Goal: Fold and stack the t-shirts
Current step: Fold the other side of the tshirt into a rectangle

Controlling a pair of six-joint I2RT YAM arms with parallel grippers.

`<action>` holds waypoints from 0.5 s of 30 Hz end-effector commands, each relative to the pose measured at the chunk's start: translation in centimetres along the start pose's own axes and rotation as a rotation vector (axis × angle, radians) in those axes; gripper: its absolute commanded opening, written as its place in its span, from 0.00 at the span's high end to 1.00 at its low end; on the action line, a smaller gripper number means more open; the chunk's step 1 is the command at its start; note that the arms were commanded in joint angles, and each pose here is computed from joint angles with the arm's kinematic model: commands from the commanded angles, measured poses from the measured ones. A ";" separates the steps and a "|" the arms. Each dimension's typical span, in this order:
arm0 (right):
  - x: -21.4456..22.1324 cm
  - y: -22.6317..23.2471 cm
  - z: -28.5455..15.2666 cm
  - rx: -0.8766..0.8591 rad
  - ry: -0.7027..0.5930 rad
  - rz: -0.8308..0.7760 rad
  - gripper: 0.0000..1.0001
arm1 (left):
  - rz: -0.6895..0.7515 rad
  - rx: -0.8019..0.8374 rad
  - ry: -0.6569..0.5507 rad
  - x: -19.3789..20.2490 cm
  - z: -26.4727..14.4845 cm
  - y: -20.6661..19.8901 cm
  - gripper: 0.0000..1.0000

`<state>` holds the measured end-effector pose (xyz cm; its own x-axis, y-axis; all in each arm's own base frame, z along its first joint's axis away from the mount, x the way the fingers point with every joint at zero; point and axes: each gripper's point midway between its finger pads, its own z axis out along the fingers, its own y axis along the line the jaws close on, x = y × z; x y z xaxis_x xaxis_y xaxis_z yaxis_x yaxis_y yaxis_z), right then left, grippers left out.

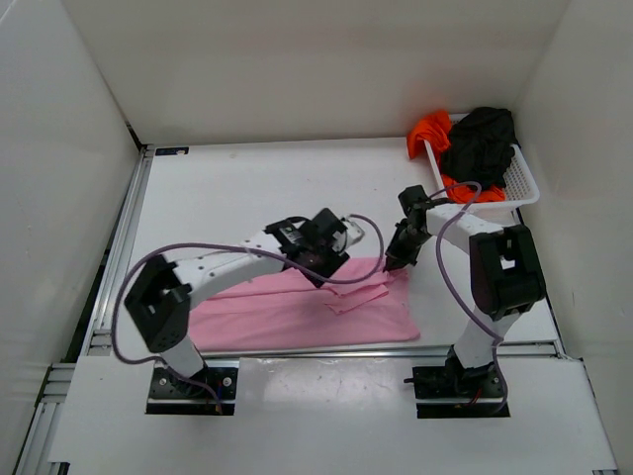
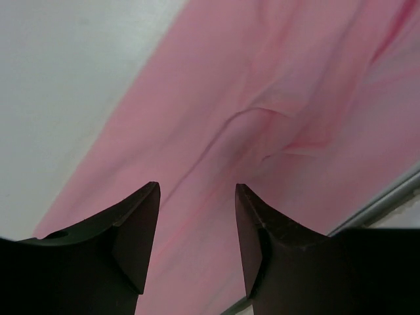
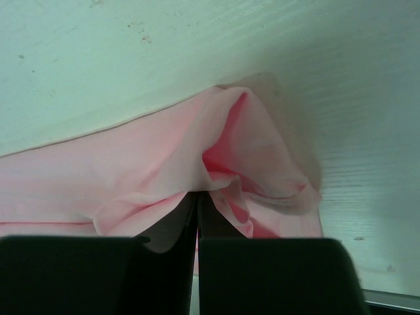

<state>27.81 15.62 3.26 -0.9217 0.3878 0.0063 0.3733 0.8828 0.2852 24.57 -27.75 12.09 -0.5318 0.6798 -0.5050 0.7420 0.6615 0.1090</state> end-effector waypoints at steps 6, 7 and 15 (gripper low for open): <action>-0.8 1.4 0.3 -0.073 0.027 -0.005 1.00 | 0.074 0.200 -0.015 -3.4 2.6 -6.8 0.41; -1.1 1.2 0.2 -0.073 0.023 0.005 1.00 | 0.085 0.205 0.000 -3.1 3.0 -7.3 0.41; -1.3 0.9 0.4 -0.073 0.020 0.014 1.00 | 0.108 0.195 0.030 -2.6 6.2 -8.5 0.40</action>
<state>28.34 15.54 2.51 -0.9114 0.4083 0.0509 0.4026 0.8591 0.3160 21.68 -35.91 6.98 -0.4609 0.7682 -0.4444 0.8561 0.5168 0.0054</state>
